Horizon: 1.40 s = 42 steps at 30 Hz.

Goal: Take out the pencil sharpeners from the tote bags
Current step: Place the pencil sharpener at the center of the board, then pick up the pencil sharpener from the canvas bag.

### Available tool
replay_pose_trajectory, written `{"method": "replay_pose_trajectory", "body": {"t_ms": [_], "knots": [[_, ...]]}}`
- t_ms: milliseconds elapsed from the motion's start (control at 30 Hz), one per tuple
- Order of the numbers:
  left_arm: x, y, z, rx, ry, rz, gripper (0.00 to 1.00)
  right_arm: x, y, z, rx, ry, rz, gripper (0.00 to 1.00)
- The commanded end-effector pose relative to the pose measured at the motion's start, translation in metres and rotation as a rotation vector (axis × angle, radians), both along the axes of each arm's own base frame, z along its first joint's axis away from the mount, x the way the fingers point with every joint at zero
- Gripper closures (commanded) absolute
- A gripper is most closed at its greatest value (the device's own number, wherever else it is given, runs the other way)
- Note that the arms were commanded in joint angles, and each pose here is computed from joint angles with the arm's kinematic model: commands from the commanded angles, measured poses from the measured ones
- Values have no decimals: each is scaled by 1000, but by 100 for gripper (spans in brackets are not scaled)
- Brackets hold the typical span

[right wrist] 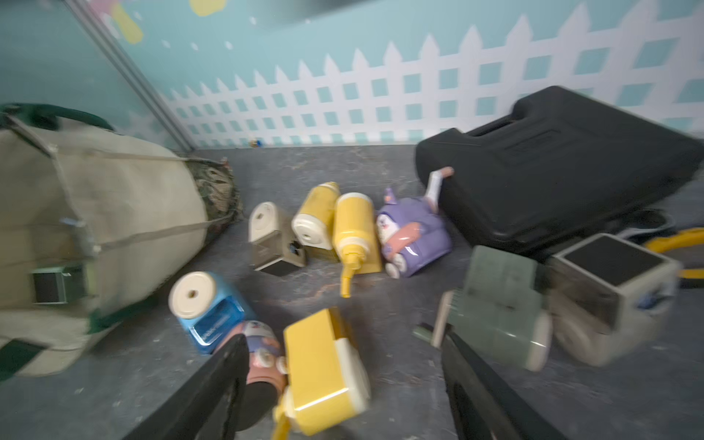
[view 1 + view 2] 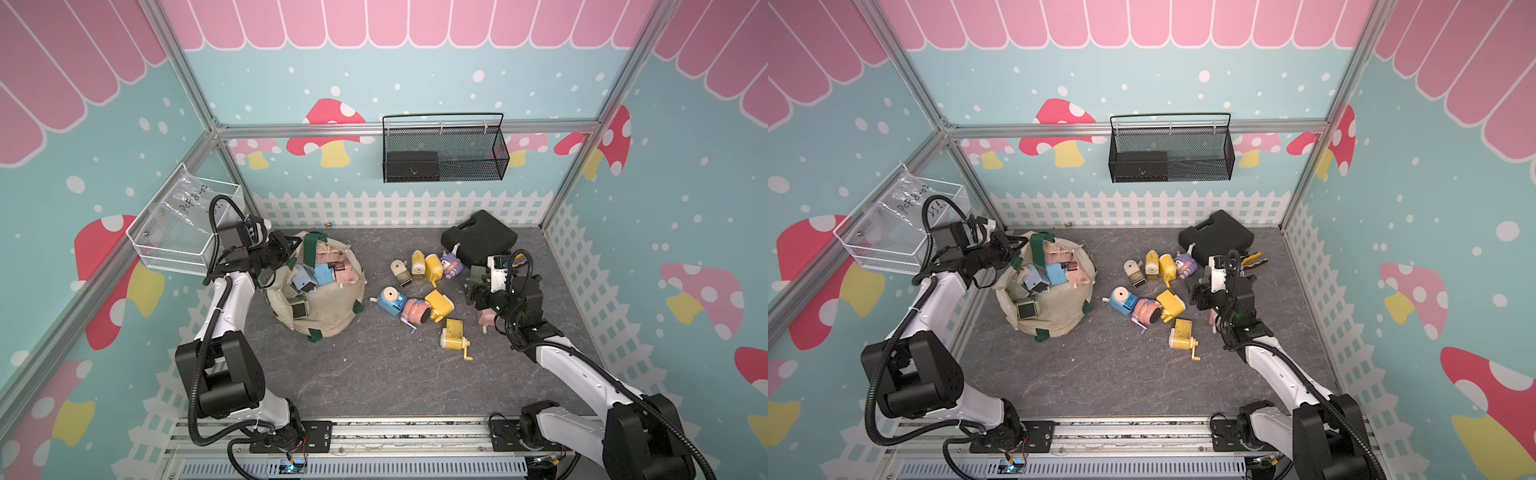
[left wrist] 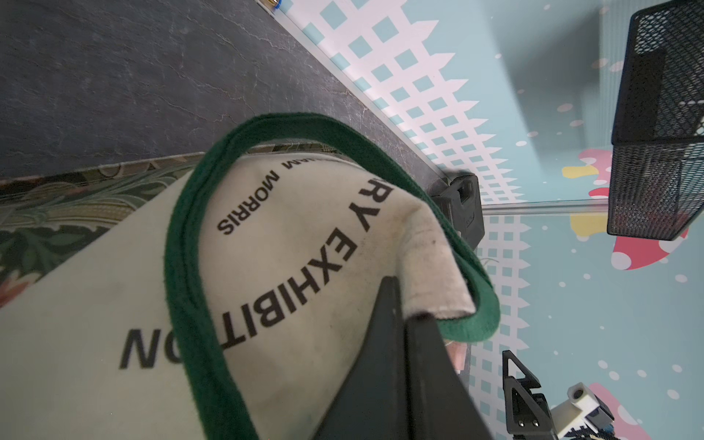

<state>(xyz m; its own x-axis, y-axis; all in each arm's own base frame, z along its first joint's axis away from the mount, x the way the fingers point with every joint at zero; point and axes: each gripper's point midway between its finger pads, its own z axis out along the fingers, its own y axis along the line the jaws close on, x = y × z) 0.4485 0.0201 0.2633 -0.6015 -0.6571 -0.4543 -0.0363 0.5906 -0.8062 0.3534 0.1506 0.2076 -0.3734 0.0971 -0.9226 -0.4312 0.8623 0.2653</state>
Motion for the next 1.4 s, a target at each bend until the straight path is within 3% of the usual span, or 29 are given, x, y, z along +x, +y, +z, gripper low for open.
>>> {"method": "replay_pose_trajectory", "body": {"t_ms": [0,300,500,1067,1267,1367], "knots": [[0,-2,3,-11,-12,-13,100,-14,70,39,30,-98,206,21],[0,-2,4,-10,-14,-12,100,-68,252,43,6,-96,596,22],[0,-2,4,-12,-14,-12,100,-87,337,27,-9,-77,757,20],[0,-2,4,-11,-15,-11,100,-45,455,-61,-87,65,733,17],[0,-2,4,-11,-15,-11,100,-18,467,-83,-112,60,593,10],[0,-2,4,-10,-16,-11,100,-15,475,-84,-95,49,598,9]]}}
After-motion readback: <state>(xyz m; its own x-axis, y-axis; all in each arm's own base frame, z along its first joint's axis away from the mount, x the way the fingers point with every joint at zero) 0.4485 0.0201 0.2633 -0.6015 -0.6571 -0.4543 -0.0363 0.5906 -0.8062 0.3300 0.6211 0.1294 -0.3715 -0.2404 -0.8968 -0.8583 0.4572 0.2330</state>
